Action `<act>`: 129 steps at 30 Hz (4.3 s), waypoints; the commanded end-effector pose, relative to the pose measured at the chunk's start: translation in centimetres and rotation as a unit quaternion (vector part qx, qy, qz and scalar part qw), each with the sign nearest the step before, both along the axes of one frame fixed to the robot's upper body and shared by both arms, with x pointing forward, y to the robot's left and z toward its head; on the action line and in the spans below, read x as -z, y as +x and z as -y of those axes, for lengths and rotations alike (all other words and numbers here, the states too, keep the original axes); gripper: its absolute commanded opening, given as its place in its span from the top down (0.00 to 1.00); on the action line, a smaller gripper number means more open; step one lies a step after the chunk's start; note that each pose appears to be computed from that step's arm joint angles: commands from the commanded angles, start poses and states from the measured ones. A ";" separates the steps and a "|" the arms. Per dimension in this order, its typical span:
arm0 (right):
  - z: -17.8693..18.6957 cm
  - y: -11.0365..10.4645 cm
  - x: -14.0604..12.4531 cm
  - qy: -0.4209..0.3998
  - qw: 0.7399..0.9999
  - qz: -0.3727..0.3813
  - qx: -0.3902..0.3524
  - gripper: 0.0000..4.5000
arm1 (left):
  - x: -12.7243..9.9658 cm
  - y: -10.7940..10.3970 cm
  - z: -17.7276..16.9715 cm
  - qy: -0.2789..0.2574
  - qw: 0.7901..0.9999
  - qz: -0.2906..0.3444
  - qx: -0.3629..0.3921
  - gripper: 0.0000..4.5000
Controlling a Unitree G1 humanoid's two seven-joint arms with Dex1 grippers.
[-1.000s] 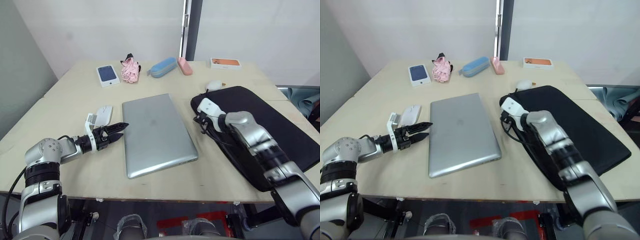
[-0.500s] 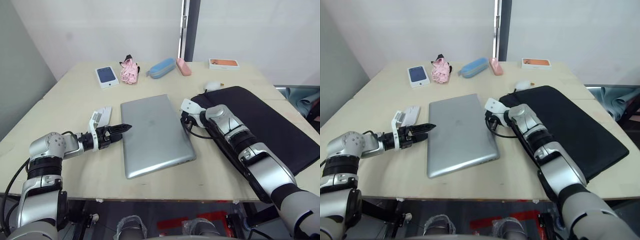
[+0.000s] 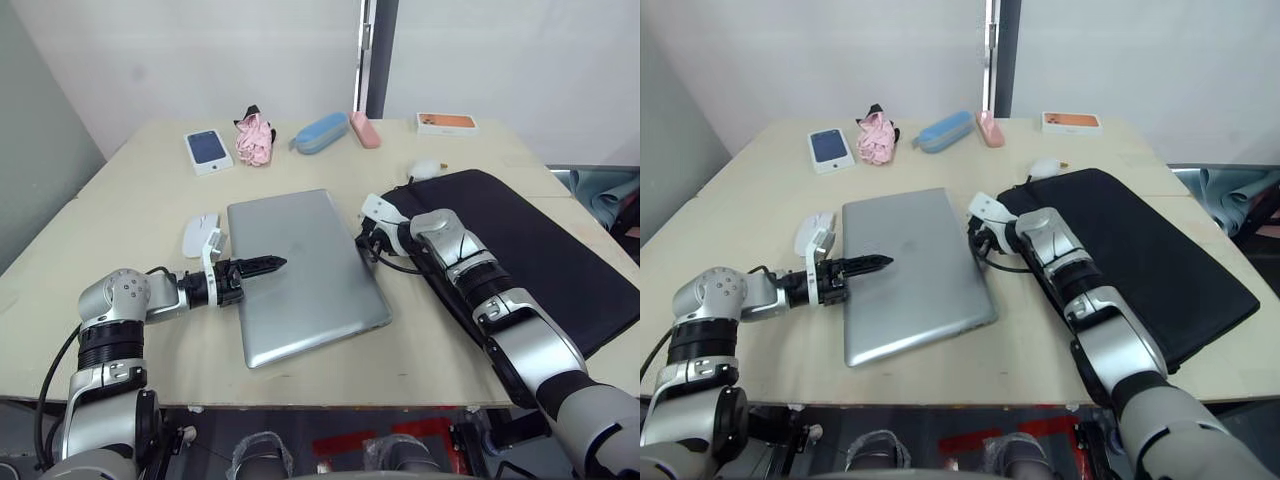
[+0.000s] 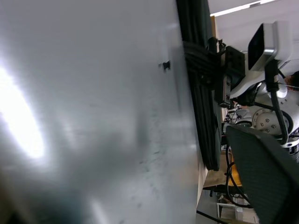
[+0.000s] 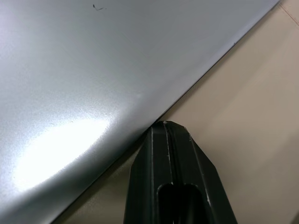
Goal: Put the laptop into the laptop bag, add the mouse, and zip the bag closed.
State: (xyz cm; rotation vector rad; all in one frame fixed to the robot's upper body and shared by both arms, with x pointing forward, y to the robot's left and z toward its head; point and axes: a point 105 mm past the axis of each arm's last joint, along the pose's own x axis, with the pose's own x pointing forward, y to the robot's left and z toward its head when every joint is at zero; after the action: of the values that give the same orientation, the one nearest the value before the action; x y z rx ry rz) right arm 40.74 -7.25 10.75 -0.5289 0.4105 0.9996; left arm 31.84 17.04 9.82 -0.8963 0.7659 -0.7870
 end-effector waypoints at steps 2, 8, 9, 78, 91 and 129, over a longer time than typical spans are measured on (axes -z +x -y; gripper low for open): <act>-1.1 -0.3 -1.2 0.018 0.999 0.016 -0.030 1.00 | -1.9 0.2 0.5 -0.023 0.999 0.034 0.014 0.49; -0.1 0.0 -2.5 0.022 0.999 0.028 -0.025 1.00 | -3.8 0.3 0.0 -0.042 0.997 0.056 0.020 0.91; 0.1 0.0 -3.0 0.025 0.999 0.030 -0.026 1.00 | -4.2 0.3 0.1 -0.047 0.997 0.061 0.023 0.92; 11.3 -8.9 -3.5 0.082 0.955 0.042 0.282 0.24 | -8.3 -1.9 2.4 -0.086 0.988 0.115 0.058 0.92; 12.4 -8.3 0.4 0.047 0.954 0.009 0.295 0.29 | -8.9 -1.3 2.3 -0.089 0.987 0.124 0.045 0.92; 13.6 -7.3 -11.4 0.189 0.942 0.040 0.275 1.00 | -8.5 -3.0 6.8 -0.188 0.977 0.059 0.086 0.92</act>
State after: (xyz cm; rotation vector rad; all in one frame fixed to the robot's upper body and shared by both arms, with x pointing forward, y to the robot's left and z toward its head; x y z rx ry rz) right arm 33.51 -20.64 19.75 -0.0767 0.3406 0.4911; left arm 29.32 10.54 15.44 -1.0608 0.7113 -1.0370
